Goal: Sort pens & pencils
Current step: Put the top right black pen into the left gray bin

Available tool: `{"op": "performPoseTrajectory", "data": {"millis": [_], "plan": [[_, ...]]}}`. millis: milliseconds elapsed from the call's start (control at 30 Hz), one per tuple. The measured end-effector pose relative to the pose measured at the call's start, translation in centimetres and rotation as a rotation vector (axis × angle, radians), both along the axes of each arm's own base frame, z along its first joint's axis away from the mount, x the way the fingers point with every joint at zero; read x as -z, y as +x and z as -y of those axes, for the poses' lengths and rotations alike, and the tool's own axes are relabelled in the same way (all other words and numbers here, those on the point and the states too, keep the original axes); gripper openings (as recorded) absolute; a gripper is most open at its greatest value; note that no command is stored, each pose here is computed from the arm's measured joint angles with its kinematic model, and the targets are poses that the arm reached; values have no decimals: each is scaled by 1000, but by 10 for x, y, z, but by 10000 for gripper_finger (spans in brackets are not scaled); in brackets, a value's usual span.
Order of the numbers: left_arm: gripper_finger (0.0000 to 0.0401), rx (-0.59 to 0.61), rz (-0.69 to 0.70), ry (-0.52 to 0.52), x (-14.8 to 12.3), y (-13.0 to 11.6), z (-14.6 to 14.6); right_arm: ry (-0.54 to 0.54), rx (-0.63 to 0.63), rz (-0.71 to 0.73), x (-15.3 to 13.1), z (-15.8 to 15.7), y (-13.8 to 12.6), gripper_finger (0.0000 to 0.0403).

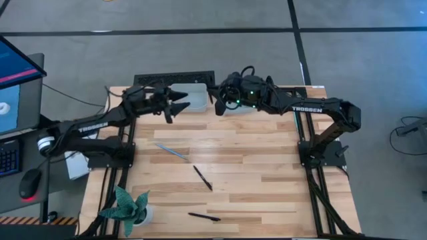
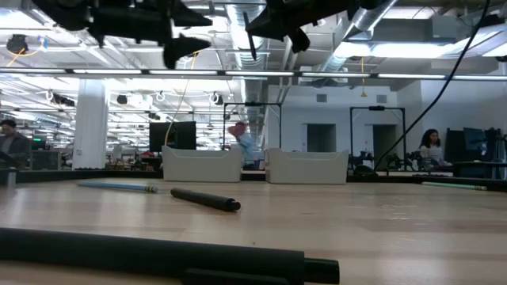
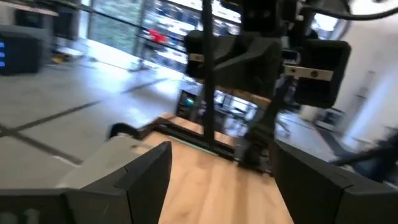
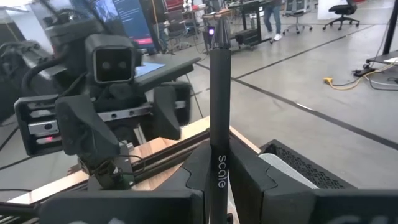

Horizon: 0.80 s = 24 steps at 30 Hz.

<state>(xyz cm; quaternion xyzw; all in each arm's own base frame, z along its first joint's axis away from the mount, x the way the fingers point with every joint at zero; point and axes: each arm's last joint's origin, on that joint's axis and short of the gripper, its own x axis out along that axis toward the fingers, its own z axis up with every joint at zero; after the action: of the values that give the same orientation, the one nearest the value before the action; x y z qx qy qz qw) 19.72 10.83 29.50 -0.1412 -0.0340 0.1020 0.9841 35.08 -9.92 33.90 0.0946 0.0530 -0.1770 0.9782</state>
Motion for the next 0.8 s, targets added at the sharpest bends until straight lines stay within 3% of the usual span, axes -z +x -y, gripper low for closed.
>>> {"op": "performPoseTrajectory", "data": {"millis": [300, 533, 800], "plan": [[258, 127, -33, -23, 1, 39, -15, -4, -9, 2, 0, -3, 1, 66], [258, 179, -46, -13, 4, 54, -21, 2, -14, 4, 0, -5, 1, 66], [258, 177, -69, 144, 5, 56, -22, 3, -27, 4, 0, -10, 3, 66]]}}
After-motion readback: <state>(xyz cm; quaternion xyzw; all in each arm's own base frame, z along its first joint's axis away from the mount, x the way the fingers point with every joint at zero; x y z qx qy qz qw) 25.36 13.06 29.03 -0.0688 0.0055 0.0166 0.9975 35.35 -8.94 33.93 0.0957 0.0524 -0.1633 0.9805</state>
